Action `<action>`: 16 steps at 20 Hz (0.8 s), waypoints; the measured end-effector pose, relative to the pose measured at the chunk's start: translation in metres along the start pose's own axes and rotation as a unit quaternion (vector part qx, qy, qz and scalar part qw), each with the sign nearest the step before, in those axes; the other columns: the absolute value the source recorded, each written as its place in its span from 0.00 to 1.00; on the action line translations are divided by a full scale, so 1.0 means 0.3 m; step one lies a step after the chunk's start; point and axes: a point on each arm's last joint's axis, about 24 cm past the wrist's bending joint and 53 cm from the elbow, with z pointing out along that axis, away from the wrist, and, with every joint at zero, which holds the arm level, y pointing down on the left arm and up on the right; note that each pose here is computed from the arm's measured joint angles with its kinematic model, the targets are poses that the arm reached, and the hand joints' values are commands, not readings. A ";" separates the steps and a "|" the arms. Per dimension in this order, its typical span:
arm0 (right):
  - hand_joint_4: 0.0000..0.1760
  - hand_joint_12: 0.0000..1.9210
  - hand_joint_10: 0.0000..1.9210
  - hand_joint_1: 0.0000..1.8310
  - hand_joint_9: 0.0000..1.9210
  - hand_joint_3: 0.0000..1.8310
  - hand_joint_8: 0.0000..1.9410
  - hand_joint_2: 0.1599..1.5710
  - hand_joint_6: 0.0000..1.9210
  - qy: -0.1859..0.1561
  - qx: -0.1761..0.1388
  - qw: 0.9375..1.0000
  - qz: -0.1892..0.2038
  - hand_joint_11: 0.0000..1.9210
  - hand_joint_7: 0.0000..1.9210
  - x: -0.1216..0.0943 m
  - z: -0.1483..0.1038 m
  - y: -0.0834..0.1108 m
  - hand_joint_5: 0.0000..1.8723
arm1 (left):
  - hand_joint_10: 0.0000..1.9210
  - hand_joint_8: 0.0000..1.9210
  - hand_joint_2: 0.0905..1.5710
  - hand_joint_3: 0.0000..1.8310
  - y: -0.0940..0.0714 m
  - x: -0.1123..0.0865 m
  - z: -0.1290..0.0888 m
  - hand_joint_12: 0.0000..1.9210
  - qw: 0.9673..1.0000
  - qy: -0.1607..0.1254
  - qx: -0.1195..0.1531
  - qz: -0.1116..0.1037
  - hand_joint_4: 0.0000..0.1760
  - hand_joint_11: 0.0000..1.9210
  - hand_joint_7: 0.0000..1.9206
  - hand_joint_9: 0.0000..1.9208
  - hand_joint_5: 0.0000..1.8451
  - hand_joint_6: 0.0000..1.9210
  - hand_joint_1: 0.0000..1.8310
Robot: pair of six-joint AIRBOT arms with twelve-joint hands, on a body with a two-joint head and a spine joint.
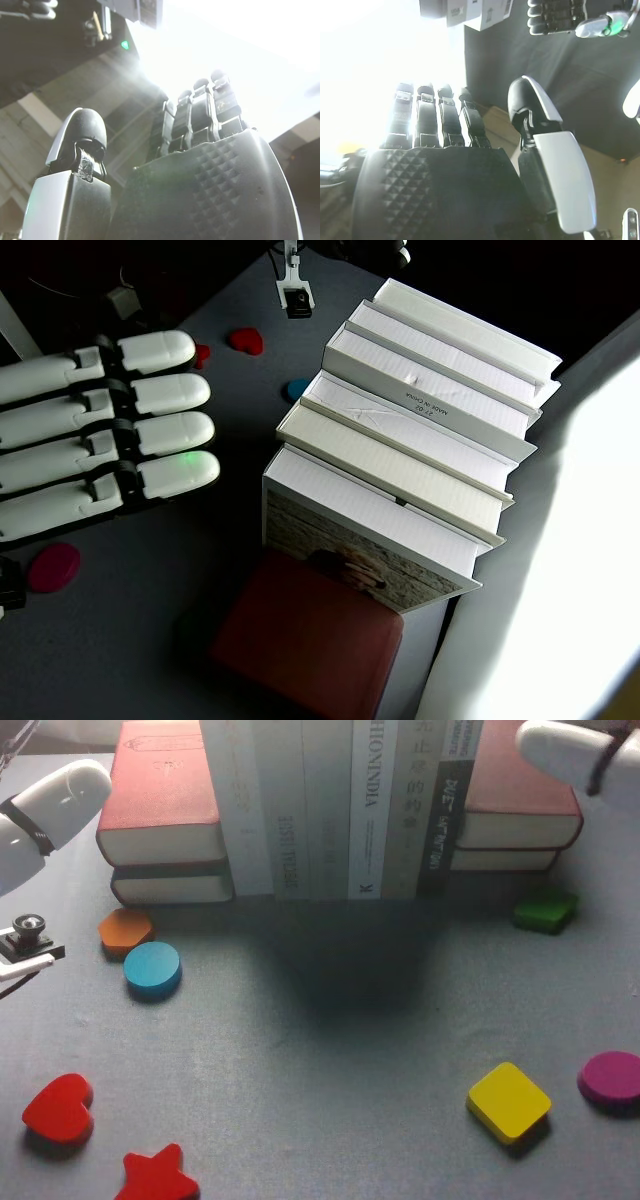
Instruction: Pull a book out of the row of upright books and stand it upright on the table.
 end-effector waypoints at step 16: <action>0.00 0.00 0.00 0.01 0.00 0.00 0.00 0.88 0.16 0.045 0.043 0.997 -0.047 0.00 0.02 0.090 0.225 -0.050 0.31 | 0.00 0.00 0.88 0.00 0.028 0.011 -0.005 0.15 1.000 -0.001 -0.008 -0.006 0.08 0.00 0.01 0.00 0.10 0.00 0.20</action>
